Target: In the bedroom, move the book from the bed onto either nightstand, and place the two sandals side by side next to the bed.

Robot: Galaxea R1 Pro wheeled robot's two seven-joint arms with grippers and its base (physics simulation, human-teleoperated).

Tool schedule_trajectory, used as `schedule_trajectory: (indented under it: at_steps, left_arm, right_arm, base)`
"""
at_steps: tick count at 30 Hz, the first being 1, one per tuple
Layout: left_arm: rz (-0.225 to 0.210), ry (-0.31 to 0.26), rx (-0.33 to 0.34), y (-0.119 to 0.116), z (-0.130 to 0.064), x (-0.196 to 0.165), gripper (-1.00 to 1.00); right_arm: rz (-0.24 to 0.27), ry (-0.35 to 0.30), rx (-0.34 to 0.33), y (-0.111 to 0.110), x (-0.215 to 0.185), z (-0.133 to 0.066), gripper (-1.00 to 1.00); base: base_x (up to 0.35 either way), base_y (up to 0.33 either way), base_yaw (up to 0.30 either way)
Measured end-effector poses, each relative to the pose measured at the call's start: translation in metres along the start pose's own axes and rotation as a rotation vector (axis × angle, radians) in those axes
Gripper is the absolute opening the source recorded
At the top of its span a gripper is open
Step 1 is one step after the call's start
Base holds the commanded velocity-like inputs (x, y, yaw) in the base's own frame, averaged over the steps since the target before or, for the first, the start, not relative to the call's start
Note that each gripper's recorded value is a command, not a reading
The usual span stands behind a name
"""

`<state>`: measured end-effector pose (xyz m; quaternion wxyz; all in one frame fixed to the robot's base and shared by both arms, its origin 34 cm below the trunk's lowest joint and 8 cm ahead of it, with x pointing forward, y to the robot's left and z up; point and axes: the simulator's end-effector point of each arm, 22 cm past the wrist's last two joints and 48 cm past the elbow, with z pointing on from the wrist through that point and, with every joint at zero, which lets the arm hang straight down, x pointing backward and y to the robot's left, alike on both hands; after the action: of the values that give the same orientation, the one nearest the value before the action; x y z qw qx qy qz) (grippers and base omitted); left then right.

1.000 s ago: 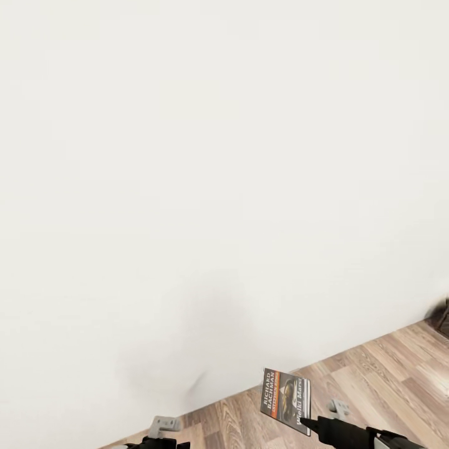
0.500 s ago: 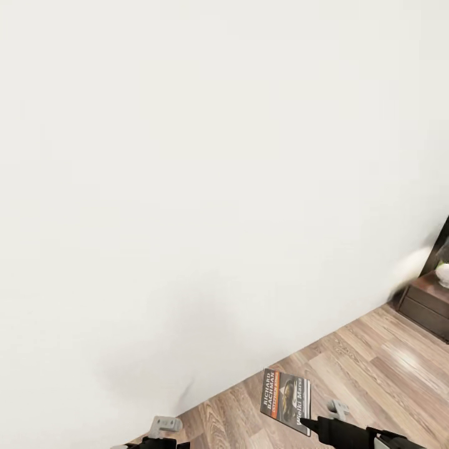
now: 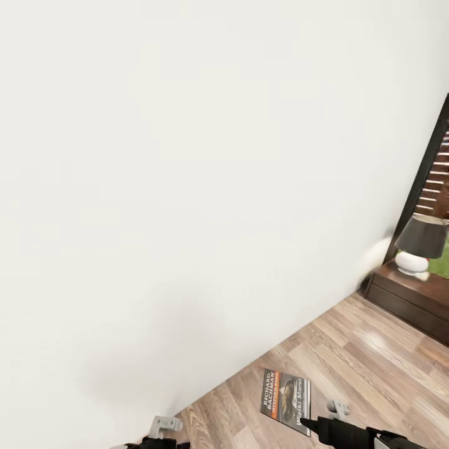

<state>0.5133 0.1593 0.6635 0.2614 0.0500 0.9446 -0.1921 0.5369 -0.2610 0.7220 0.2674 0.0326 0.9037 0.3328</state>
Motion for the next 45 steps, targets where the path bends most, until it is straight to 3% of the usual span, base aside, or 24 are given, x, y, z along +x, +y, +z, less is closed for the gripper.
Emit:
schedule_trajectory:
  at_steps: [12,39,45]
  left_arm:
    - [0.0,-0.001,0.0,-0.0001,0.0,-0.0004,1.0]
    - [0.0,0.0,0.0,0.0,0.0002,-0.0003,1.0]
    - [0.0,-0.001,0.0,-0.0002,-0.0001,-0.0004,1.0]
  right_arm:
    - [0.002,-0.003,-0.001,0.0003,-0.001,0.0,-1.0]
    - [0.001,-0.001,-0.001,0.0001,-0.0005,0.0002,-1.0]
    - [0.001,-0.002,-0.001,0.0002,-0.0008,-0.0002,-1.0]
  base:
    - [0.273,0.0,-0.255]
    - [0.01,0.0,-0.255]
    - [0.229,0.0,-0.25]
